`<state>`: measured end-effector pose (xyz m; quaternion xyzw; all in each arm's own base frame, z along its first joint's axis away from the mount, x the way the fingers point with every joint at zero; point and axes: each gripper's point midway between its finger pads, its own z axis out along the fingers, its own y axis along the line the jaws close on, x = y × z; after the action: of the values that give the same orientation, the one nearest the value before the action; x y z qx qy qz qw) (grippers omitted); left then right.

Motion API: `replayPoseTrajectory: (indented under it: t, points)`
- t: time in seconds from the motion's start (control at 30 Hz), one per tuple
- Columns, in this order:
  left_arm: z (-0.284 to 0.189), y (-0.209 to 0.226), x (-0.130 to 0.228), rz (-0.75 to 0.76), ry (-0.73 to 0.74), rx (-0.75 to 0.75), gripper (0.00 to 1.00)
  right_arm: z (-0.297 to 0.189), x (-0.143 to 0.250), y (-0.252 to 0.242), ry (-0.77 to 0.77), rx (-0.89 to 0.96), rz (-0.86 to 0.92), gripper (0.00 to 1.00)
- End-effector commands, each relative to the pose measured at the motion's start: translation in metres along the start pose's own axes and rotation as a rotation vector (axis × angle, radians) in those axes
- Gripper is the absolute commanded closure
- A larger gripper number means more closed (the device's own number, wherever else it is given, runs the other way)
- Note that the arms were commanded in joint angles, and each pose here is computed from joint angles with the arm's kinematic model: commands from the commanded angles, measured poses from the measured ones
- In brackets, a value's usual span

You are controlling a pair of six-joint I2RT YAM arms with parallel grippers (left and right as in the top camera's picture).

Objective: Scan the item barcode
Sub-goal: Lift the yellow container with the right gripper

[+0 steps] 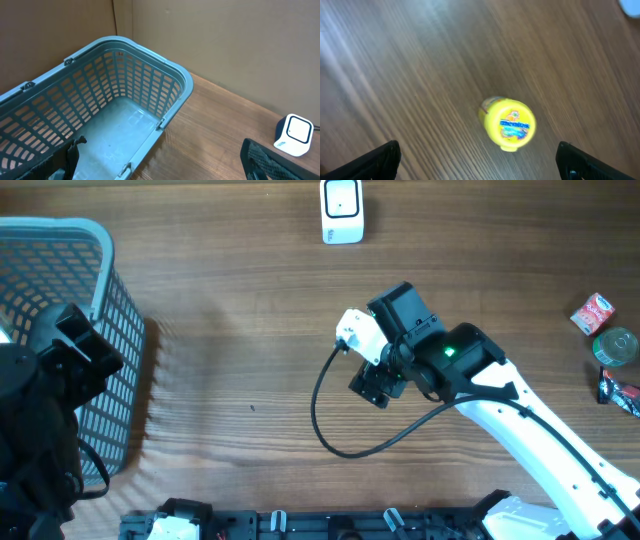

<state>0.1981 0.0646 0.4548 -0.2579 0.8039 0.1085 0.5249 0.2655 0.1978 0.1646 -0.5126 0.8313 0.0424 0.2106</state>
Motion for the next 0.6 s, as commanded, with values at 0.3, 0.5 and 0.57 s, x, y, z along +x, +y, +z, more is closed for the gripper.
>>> replayPoseTrajectory:
  t: [0.3, 0.5, 0.57]
  points:
    - [0.0, 0.004, -0.002, -0.024, -0.01, -0.02, 0.0, 0.09, 0.053, -0.035, 0.047, -0.344, 0.149, 0.0]
    - [0.0, 0.004, -0.002, -0.024, -0.01, -0.019, 0.0, 0.101, 0.045, -0.029, 0.019, -0.377, 0.111, 0.0]
    - [0.0, 0.004, -0.002, -0.025, -0.01, -0.019, 0.0, 0.107, 0.047, -0.031, 0.028, -0.369, 0.108, 0.0]
